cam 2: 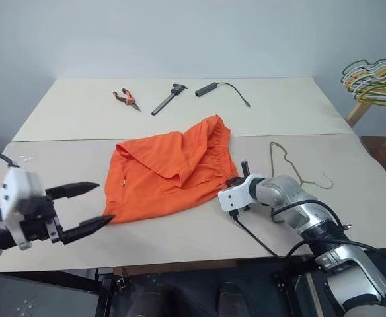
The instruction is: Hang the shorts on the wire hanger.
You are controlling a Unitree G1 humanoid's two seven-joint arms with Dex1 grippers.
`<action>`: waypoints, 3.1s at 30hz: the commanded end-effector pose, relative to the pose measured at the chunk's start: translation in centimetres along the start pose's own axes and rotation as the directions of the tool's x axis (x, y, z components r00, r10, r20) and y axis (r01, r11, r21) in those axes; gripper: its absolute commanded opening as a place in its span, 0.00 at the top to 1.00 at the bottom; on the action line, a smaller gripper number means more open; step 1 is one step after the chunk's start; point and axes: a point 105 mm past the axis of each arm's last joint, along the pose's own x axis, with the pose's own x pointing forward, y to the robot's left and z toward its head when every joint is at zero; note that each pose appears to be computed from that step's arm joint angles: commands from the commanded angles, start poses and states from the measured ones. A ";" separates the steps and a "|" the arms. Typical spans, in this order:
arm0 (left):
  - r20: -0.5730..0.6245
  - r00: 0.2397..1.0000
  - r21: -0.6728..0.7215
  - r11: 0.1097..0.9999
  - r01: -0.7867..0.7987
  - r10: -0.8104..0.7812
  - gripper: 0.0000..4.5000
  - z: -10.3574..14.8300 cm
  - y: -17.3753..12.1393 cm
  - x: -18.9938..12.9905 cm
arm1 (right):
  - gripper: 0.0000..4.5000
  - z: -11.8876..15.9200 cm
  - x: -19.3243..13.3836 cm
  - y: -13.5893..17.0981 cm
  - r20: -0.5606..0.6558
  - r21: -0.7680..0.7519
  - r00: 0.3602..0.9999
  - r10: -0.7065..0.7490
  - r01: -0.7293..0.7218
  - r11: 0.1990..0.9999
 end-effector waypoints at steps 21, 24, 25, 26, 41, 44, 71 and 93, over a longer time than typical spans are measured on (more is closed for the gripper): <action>-0.301 0.929 0.450 0.891 -0.063 0.218 0.92 -7.8 6.1 5.7 | 1.00 2.6 -3.3 -2.2 0.133 0.026 0.988 -0.085 0.082 0.996; -0.309 0.928 0.460 0.887 -0.045 0.208 1.00 -7.6 6.4 5.0 | 1.00 2.9 -3.7 -2.2 0.152 0.025 0.985 -0.084 0.081 0.996; -0.317 0.929 0.459 0.888 -0.027 0.192 1.00 -7.5 6.3 4.6 | 1.00 3.0 -3.9 -2.3 0.165 0.022 0.983 -0.083 0.080 0.997; -0.333 0.933 0.455 0.890 0.030 0.139 1.00 -7.3 5.7 3.9 | 1.00 3.4 -4.4 -2.2 0.195 0.013 0.978 -0.071 0.070 0.997; 0.459 0.406 0.218 0.343 -0.914 0.790 1.00 13.6 23.3 2.1 | 1.00 -1.9 -6.3 -22.9 -0.197 0.346 0.532 -0.824 0.824 0.449; 0.636 0.112 0.046 0.107 -0.993 0.763 1.00 19.0 24.2 -0.8 | 1.00 -1.3 -10.3 -27.1 -0.203 0.312 0.190 -0.961 0.942 0.121; -0.402 0.844 0.368 0.781 0.505 -0.357 1.00 -3.8 -1.6 -2.1 | 1.00 2.2 -3.8 -0.1 0.419 0.010 0.908 -0.034 0.032 0.999; -0.147 0.899 0.260 0.861 0.437 -0.412 0.17 -0.8 -3.2 -1.1 | 0.11 0.0 -10.5 2.0 0.216 0.470 0.971 -0.101 -0.013 0.882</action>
